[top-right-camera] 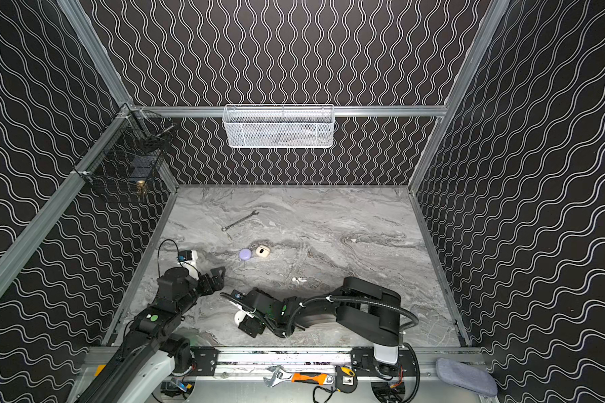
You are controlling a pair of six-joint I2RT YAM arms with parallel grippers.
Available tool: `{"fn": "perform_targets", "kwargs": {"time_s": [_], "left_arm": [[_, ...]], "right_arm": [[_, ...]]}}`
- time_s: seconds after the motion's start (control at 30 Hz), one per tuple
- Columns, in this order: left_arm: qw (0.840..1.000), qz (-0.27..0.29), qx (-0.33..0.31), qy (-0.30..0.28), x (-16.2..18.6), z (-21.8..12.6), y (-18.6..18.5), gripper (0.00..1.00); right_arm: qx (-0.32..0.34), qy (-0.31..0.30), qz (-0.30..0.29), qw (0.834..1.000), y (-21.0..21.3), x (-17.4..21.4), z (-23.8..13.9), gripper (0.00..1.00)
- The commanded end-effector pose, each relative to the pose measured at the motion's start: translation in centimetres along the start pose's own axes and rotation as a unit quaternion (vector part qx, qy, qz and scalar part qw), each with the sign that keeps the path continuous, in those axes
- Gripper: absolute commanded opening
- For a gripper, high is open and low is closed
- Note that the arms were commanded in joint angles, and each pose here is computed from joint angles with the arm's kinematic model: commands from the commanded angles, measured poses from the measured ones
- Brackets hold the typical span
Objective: Insert the wireless bluetooth earbuds into the charging case
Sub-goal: 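Lower the right gripper onto the round white case and close it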
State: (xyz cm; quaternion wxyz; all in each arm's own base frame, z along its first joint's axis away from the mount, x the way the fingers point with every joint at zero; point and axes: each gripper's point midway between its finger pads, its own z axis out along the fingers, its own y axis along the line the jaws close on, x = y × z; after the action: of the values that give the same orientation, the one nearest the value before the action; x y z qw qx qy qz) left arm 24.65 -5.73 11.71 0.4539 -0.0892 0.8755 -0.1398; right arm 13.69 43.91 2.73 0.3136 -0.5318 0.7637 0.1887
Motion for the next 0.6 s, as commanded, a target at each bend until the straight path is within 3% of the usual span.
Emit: {"fn": "perform_targets", "kwargs": {"time_s": [0.0, 0.2, 0.57], "left_arm": [[1.0, -0.004, 0.014, -0.012, -0.7, 0.1, -0.6, 0.99], [1.0, -0.005, 0.016, -0.015, -0.7, -0.1, -0.6, 0.99], [1.0, -0.006, 0.019, -0.017, -0.6, -0.2, -0.7, 0.99]], "right_arm": [[-0.013, 0.028, -0.025, 0.999, 0.6, 1.0, 0.8, 0.89], [-0.023, 0.045, -0.031, 0.998, 1.0, 2.2, 1.9, 0.87], [-0.058, 0.024, -0.03, 0.998, 2.3, 1.6, 1.0, 0.67]]}}
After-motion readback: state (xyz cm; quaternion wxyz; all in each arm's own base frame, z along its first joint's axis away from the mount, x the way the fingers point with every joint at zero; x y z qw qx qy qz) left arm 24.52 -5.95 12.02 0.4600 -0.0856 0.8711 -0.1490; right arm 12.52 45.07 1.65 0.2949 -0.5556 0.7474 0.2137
